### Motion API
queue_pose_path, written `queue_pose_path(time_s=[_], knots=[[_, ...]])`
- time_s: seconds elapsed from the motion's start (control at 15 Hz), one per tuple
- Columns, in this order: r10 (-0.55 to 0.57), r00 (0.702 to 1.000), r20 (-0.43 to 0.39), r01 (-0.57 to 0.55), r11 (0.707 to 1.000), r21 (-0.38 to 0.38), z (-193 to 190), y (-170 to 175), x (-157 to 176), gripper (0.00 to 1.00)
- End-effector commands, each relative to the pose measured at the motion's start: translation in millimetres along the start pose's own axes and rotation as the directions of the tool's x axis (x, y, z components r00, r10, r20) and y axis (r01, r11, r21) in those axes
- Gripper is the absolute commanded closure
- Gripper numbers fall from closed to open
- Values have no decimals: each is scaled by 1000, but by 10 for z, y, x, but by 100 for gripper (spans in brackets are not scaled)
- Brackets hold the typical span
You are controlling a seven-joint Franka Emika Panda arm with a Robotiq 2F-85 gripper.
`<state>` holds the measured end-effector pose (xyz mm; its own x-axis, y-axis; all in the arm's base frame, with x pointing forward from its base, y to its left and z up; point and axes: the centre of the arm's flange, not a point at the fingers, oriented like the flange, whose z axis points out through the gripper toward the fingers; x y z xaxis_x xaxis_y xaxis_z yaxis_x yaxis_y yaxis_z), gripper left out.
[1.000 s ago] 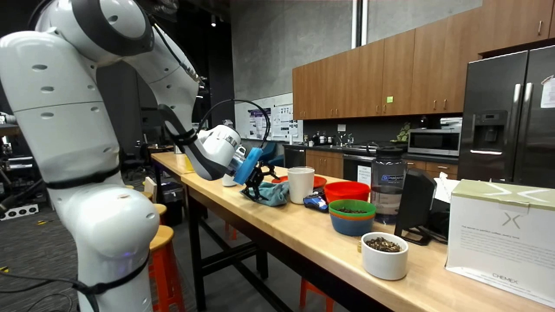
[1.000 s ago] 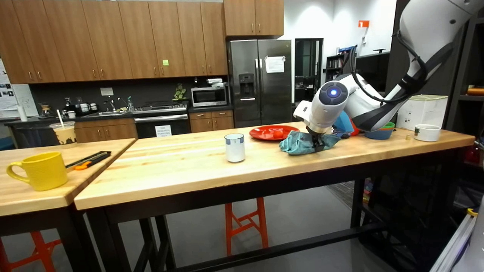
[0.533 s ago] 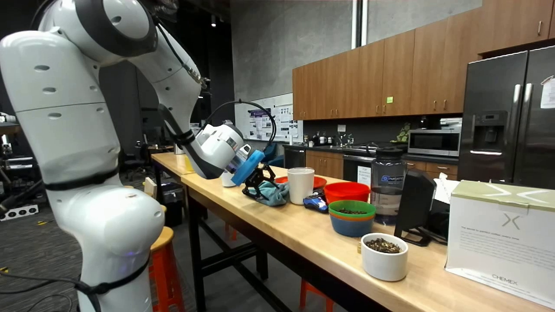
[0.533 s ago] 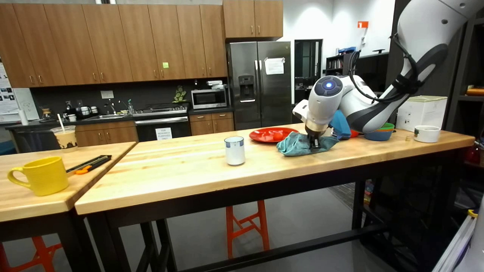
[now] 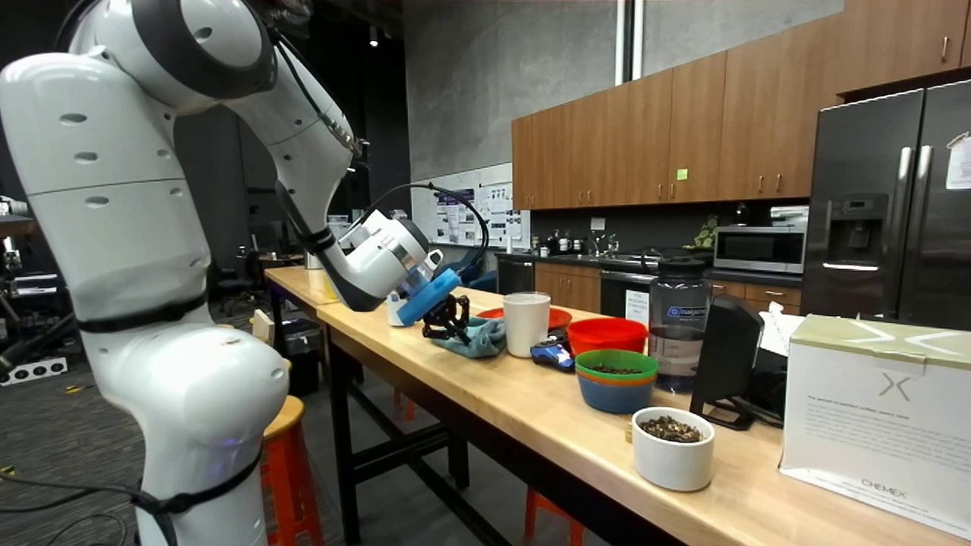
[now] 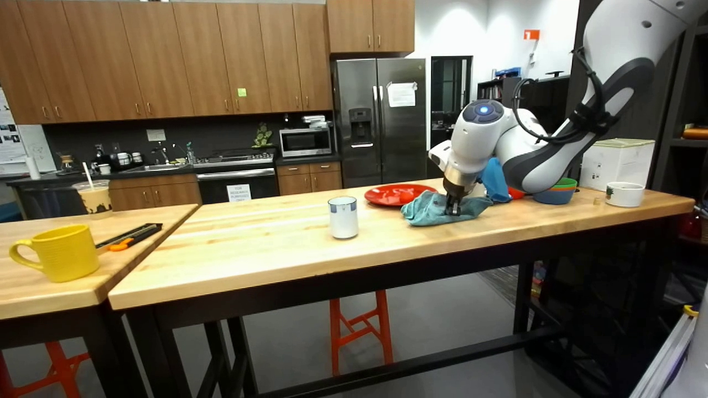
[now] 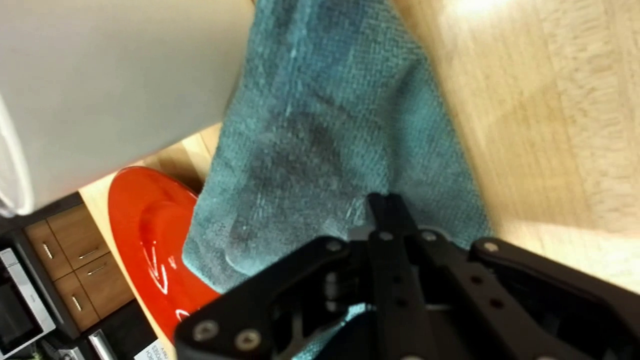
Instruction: Unfold the blue towel
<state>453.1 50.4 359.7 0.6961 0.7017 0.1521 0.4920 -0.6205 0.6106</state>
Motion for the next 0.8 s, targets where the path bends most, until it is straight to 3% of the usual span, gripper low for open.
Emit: queue_pose_path(time_s=[0.0, 0.33, 0.73], knots=[[48, 998, -40, -46, 998, 47, -112, 64, -6, 100], [117, 988, -98, -107, 989, 104, -286, 155, 87, 100], [159, 974, -159, -141, 983, 117, -483, 252, 160, 100]])
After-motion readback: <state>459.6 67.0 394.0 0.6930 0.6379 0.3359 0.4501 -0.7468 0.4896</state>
